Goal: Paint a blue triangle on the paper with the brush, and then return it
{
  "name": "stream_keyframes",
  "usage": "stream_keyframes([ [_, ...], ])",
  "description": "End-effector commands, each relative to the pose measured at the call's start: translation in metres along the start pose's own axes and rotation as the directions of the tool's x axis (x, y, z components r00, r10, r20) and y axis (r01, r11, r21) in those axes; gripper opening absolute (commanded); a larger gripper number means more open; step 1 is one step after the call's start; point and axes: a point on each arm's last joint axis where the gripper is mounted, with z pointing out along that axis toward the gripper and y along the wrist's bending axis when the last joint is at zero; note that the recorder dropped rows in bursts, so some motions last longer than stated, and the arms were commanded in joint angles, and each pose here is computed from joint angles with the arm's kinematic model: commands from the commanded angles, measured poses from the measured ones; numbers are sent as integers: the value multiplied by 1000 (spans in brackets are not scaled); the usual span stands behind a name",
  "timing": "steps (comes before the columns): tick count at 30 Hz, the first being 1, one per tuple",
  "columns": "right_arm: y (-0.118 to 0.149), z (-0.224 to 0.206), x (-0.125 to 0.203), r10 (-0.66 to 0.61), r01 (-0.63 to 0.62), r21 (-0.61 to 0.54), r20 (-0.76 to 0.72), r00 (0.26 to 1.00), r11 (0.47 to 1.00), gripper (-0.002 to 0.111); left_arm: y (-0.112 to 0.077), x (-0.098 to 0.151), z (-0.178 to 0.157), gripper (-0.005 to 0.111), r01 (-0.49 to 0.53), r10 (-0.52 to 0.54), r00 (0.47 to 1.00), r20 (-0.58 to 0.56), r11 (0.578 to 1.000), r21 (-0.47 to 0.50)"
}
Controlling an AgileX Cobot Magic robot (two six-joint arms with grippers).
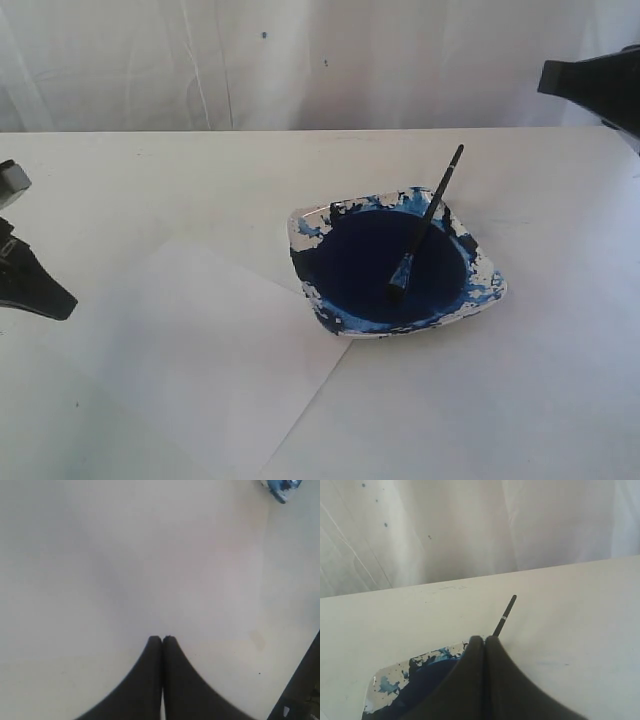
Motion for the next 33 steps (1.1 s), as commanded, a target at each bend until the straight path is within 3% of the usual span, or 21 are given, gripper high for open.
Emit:
stream_keyframes([
  [1,1,-2,-2,-7,8,-9,16,1000,1000,0,8,-1,6,0,28,-28,1000,-1,1000,-1],
  [10,1,-2,-2,-29,29,-9,16,999,1000,0,26,-1,17,0,67,-66,998,8,996,-50],
  [14,1,-2,-2,-29,29,-9,16,999,1000,0,39,7,28,0,108,-104,994,40,984,-140],
  [33,1,-2,-1,-29,29,-8,14,999,1000,0,39,8,29,0,177,-173,984,49,976,-123],
])
